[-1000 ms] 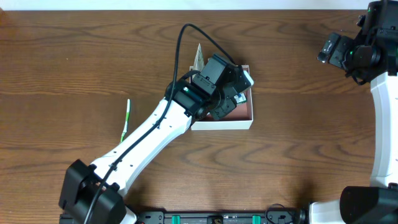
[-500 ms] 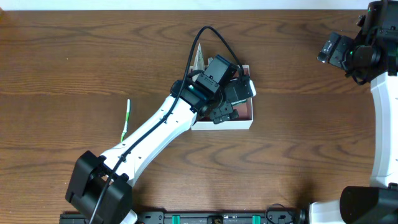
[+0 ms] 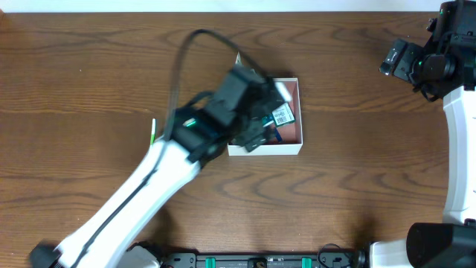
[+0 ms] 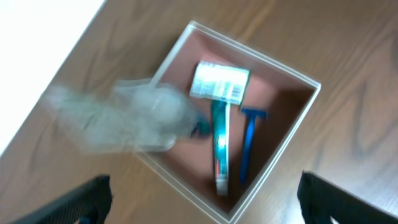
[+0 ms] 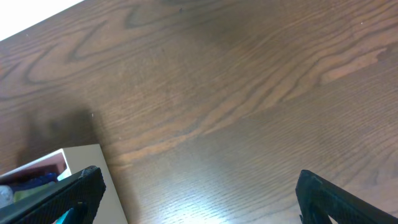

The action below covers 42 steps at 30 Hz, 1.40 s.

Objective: Pack container
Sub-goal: 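Carry the razor with the left gripper and lay it in the box, then move the left gripper to the green toothbrush and grasp it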

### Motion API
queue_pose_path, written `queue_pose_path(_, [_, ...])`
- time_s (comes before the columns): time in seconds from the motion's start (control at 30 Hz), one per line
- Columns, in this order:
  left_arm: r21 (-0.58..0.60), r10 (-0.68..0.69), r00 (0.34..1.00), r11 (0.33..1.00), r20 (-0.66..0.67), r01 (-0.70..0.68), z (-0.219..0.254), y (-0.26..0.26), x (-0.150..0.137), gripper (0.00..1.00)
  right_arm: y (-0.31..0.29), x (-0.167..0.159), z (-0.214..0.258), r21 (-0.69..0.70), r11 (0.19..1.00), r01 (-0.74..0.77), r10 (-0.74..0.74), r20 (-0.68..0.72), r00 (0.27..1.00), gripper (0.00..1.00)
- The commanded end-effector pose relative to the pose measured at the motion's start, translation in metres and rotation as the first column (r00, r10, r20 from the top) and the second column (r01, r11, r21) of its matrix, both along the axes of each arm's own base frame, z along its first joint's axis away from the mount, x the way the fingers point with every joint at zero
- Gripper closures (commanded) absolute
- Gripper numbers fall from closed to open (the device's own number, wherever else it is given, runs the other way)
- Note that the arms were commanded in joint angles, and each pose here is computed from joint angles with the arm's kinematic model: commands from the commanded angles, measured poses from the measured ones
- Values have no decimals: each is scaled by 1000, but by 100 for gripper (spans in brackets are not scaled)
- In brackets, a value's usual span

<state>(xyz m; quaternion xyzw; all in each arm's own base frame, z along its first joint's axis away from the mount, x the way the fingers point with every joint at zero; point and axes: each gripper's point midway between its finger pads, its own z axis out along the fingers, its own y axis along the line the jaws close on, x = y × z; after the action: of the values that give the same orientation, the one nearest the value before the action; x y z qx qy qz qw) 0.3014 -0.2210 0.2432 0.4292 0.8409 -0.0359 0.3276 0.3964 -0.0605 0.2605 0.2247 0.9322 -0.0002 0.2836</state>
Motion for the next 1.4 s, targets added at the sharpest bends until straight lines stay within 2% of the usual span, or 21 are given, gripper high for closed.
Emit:
queue_pose_path(0.0, [24,307,947,952,-95,-306,-10,53,2,5,-5,1,1,-1,1000,24,-24,3,1000,1])
queue_pose_path(0.13, [110,558,796,829,-235,-549,-46,111,-2,5,-4,1,1,-1,1000,24,-24,3,1000,1])
queue_pose_path(0.2, [145,639,720,766,-271,-626,-62,135,-2,5,-4,1,1,-1,1000,24,-24,3,1000,1])
queue_pose_path(0.37, [164,721,590,673,-364,-721,-90,172,2,5,-5,1,1,-2,1000,24,-24,3,1000,1])
queue_pose_path(0.43, [177,767,510,606,-390,-776,-100,187,2,5,-5,1,1,-2,1000,24,-24,3,1000,1])
queue_pose_path(0.53, [190,778,438,563,-450,-804,-113,200,1,5,-4,1,1,-2,1000,23,-23,3,1000,1])
queue_pose_path(1.1, [402,822,187,445,-538,-800,-187,240,-27,5,-5,1,1,-1,1000,24,-24,3,1000,1])
queue_pose_path(1.23, [399,825,177,434,-537,-808,-198,244,-21,5,-4,1,1,-1,1000,24,-24,3,1000,1])
queue_pose_path(1.37, [367,825,206,439,-527,-820,-201,245,-9,5,-4,1,1,-1,1000,24,-24,3,1000,1])
